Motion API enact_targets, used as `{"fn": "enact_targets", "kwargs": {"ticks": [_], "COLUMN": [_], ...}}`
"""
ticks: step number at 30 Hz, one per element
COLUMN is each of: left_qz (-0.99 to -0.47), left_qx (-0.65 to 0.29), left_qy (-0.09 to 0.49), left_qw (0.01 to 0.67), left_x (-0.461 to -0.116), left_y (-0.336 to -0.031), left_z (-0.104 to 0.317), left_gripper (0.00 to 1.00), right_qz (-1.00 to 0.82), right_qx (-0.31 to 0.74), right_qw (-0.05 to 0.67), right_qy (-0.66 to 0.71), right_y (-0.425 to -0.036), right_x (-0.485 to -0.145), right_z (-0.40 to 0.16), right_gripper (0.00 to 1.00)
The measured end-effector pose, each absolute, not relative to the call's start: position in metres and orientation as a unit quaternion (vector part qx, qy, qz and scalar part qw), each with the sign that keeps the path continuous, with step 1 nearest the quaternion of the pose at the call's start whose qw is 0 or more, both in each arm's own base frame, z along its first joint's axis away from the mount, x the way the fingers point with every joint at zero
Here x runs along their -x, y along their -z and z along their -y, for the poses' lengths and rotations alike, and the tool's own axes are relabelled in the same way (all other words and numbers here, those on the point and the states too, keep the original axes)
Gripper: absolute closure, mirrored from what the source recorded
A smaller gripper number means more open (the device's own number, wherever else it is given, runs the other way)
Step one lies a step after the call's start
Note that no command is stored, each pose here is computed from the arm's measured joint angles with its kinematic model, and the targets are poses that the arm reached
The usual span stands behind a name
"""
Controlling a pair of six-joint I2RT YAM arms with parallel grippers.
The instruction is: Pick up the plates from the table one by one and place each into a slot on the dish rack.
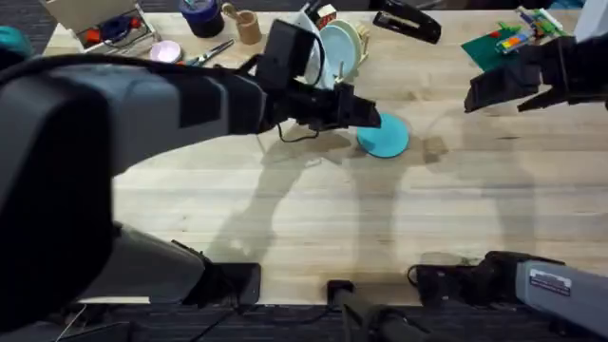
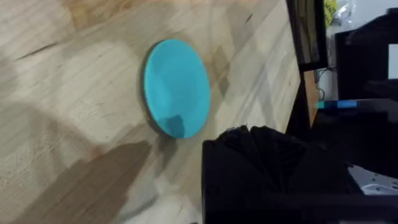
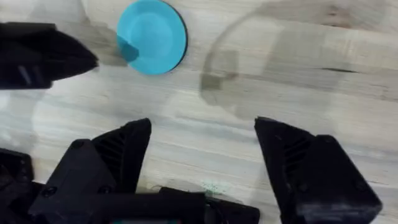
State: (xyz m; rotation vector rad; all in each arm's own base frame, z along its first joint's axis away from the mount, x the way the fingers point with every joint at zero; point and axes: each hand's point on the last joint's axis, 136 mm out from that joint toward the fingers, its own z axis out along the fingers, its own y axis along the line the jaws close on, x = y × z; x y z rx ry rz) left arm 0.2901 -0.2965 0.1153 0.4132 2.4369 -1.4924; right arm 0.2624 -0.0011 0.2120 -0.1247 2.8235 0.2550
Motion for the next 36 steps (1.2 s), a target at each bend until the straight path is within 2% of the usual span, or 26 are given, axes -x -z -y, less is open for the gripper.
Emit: {"fn": "enact_targets", "kwargs": {"ticks": [5,36], "left_qz": [-0.843,-0.848], "left_qx": [-0.131,-0.109], "left_qy": [0.51,0.512], "left_qw": [0.107,0.08], "left_x": [-0.291,-0.299], "left_y": [-0.096,-0.042], "left_z": [0.3,0.312], "left_gripper": [0.959,0.96], "right_qz": [-0.984,-0.984], "right_qx": [0.043,0.043], "right_qw": [0.151,0.151], "right_qy": [-0.089,-0.089], "right_y": [-0.212,-0.212], "right_x": [-0.262,-0.262], "right_z": [0.001,0.001], "right_gripper": [0.005,0.005]}}
